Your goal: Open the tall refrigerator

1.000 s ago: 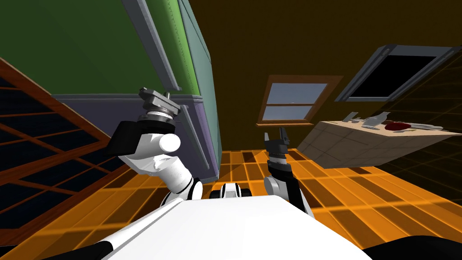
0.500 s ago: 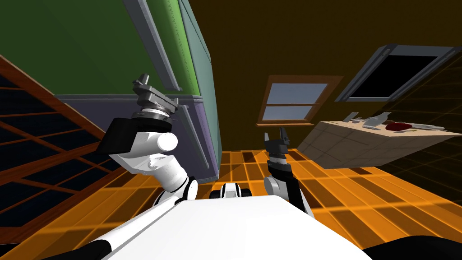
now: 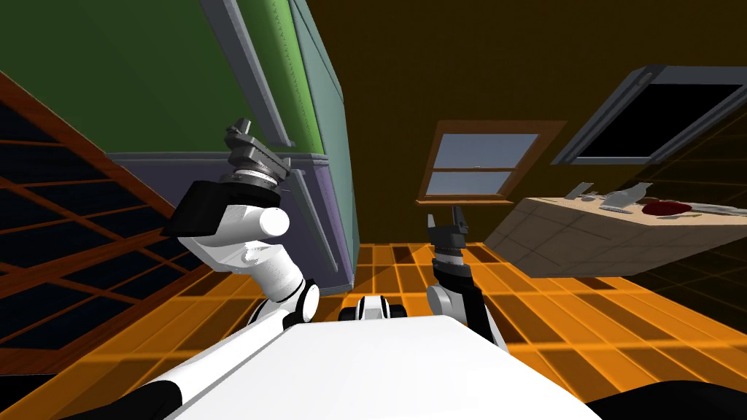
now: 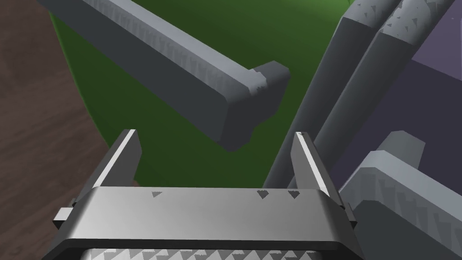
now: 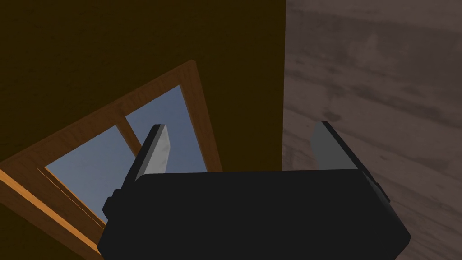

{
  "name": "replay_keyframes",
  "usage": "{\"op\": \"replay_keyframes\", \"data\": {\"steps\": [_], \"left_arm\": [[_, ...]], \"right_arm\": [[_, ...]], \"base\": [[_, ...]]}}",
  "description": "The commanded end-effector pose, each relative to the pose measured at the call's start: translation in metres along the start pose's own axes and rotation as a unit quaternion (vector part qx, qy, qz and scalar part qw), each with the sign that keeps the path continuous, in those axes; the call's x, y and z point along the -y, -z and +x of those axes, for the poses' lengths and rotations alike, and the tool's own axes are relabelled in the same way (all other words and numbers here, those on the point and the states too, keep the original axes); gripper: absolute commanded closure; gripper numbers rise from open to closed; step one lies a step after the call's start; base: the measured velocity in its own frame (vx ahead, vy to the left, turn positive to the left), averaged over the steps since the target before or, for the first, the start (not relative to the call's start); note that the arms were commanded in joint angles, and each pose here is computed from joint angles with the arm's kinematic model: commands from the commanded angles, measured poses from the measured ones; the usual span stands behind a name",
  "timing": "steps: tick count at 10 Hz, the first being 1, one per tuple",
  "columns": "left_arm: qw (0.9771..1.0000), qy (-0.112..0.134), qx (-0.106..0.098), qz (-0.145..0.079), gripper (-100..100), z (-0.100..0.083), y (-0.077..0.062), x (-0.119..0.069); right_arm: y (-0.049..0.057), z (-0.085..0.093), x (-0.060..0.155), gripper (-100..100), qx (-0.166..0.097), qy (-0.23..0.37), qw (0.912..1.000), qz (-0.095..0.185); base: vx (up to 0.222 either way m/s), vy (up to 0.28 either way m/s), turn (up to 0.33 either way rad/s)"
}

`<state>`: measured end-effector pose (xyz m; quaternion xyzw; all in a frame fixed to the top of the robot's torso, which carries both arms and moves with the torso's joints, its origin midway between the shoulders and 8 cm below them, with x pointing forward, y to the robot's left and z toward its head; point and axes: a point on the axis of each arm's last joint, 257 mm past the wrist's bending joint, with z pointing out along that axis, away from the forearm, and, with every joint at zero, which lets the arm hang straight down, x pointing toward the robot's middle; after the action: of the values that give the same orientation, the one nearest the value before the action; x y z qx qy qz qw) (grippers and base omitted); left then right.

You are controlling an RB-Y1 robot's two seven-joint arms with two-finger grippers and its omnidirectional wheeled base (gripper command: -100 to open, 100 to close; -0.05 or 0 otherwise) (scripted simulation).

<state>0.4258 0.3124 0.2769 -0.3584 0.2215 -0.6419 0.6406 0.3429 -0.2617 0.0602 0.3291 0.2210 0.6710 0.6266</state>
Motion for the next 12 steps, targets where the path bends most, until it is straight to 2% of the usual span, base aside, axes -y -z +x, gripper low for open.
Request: {"op": "replay_keyframes", "data": {"steps": [1, 2, 3, 7, 8, 9, 12], "left_arm": [[0.9995, -0.028, 0.003, -0.016, -100, 0.002, -0.010, -0.007], [0.9987, -0.046, 0.004, -0.020, -100, 0.002, -0.014, -0.007], [0.9992, -0.035, 0.003, -0.016, -100, 0.003, -0.011, -0.006], [0.9991, -0.039, 0.003, -0.017, -100, 0.008, -0.023, 0.012], [0.9991, -0.039, 0.003, -0.016, -100, 0.007, -0.020, 0.010], [0.9991, -0.038, 0.003, -0.018, 100, 0.006, -0.018, 0.003], [0.9991, -0.038, 0.004, -0.018, 100, 0.003, -0.012, -0.007]], "right_arm": [[0.000, 0.000, 0.000, 0, 0.000, 0.000, 1.0000, 0.000], [0.000, 0.000, 0.000, 0, 0.000, 0.000, 1.0000, 0.000], [0.000, 0.000, 0.000, 0, 0.000, 0.000, 1.0000, 0.000], [0.000, 0.000, 0.000, 0, 0.000, 0.000, 1.0000, 0.000], [0.000, 0.000, 0.000, 0, 0.000, 0.000, 1.0000, 0.000], [0.000, 0.000, 0.000, 0, 0.000, 0.000, 1.0000, 0.000], [0.000, 0.000, 0.000, 0, 0.000, 0.000, 1.0000, 0.000]], "base": [[0.010, -0.055, 0.060], [0.014, -0.049, 0.060], [0.007, -0.022, 0.014], [0.048, 0.013, -0.002], [0.029, 0.008, 0.000], [-0.020, -0.007, 0.011], [-0.049, 0.002, 0.010]]}}
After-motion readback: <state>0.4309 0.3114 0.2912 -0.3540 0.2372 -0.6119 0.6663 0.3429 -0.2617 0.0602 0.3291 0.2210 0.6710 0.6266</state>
